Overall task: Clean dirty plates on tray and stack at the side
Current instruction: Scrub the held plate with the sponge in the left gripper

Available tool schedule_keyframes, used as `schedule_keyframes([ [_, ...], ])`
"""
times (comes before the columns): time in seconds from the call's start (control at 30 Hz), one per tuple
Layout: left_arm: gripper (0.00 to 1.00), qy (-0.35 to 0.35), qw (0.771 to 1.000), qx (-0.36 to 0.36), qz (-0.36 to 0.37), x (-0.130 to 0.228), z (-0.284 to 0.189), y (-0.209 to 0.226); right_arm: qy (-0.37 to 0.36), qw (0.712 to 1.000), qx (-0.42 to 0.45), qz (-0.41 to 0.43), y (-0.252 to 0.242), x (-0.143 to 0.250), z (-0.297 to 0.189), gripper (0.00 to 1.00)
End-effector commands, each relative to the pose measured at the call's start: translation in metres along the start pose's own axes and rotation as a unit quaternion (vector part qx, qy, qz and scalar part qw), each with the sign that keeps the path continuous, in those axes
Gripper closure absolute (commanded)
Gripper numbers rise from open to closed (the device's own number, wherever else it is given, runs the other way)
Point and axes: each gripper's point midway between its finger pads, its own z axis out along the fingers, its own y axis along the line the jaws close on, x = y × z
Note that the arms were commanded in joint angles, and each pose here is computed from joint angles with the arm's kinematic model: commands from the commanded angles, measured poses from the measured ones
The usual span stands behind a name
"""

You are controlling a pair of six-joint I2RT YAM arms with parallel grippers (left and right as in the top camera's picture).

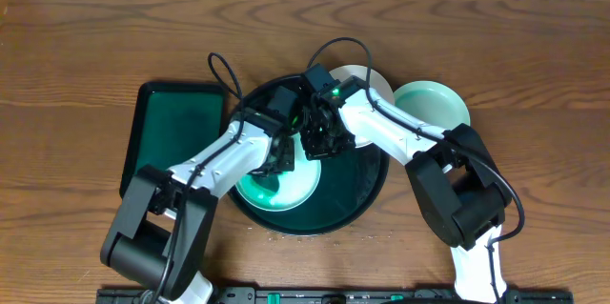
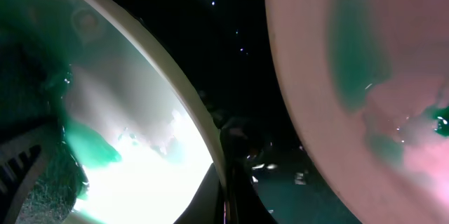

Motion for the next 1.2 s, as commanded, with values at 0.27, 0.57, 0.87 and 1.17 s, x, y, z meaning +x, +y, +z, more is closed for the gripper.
schedule_keyframes([
  [0.27, 0.93, 0.058, 0.951, 0.134, -0.273, -0.030, 0.003, 0.027, -0.005, 1.000, -0.003, -0.001, -0.001, -0.006, 0.001, 0.99],
  [0.57, 0.93, 0.065, 0.965, 0.178, -0.183, -0.020, -0.003, -0.015, -0.005, 1.000, -0.003, 0.000, -0.001, -0.006, 0.001, 0.99],
  [0.87, 0.93, 0.022, 0.969, 0.122, -0.211, -0.036, 0.000, 0.013, -0.002, 1.000, -0.001, 0.000, -0.002, -0.005, 0.001, 0.99],
  [1.17, 0.93, 0.046, 0.989, 0.055, -0.131, -0.001, 0.007, 0.027, -0.002, 1.000, -0.001, 0.000, -0.002, -0.005, 0.001, 0.99],
])
